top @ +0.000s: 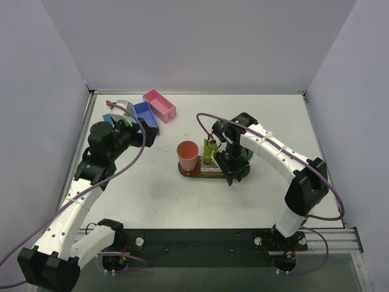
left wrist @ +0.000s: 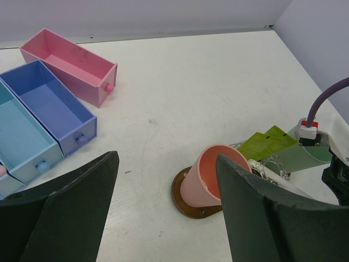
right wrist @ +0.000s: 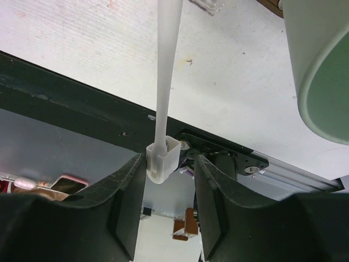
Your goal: Prepare toiletry sets of a toothbrush and toothpaste on the tray
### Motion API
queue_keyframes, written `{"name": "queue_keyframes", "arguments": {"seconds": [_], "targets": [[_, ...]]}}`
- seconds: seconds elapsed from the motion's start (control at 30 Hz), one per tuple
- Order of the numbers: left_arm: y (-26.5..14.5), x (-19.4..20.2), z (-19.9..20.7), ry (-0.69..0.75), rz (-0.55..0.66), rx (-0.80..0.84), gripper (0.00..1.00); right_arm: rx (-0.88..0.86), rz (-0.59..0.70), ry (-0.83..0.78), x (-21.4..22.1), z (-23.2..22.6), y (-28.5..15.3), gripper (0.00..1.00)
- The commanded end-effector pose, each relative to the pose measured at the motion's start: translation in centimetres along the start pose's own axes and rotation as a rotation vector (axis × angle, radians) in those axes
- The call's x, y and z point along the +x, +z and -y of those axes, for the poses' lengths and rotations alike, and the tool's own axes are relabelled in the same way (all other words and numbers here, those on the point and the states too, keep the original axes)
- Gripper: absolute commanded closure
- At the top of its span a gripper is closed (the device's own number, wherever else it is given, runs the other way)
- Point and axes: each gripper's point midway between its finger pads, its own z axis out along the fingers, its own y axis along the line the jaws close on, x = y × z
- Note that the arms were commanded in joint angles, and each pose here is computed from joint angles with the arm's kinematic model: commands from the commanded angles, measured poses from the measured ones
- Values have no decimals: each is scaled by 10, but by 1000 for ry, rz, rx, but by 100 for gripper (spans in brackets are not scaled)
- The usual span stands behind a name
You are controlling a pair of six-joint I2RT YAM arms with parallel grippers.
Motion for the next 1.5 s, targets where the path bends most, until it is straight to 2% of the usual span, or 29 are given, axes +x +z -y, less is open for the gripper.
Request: {"name": "queue_keyframes", "arguments": {"seconds": [0.0,0.43,0.57,0.7,0.9,1.17,1.47], "targets": [[-4,-9,2,24,31,4,18,29,9,-2,4,6,-12,62],[-3,-8,2,25,26,5,18,42,159,-40,8,-3,-22,56],[-2,-6,2,23,23,7,18,159,222,-83,12,-1,-21,55],[-2,-6,3,20,23,13,18,280,286,-52,10,14,-19,54],[-1,-5,3,20,21,13,18,306,382,-81,7,10,-20,54],[0,-4,3,16,19,15,18,295,383,-129,12,1,-9,54],[1,-3,2,15,14,16,18,368,382,-153,9,7,-2,57]]}}
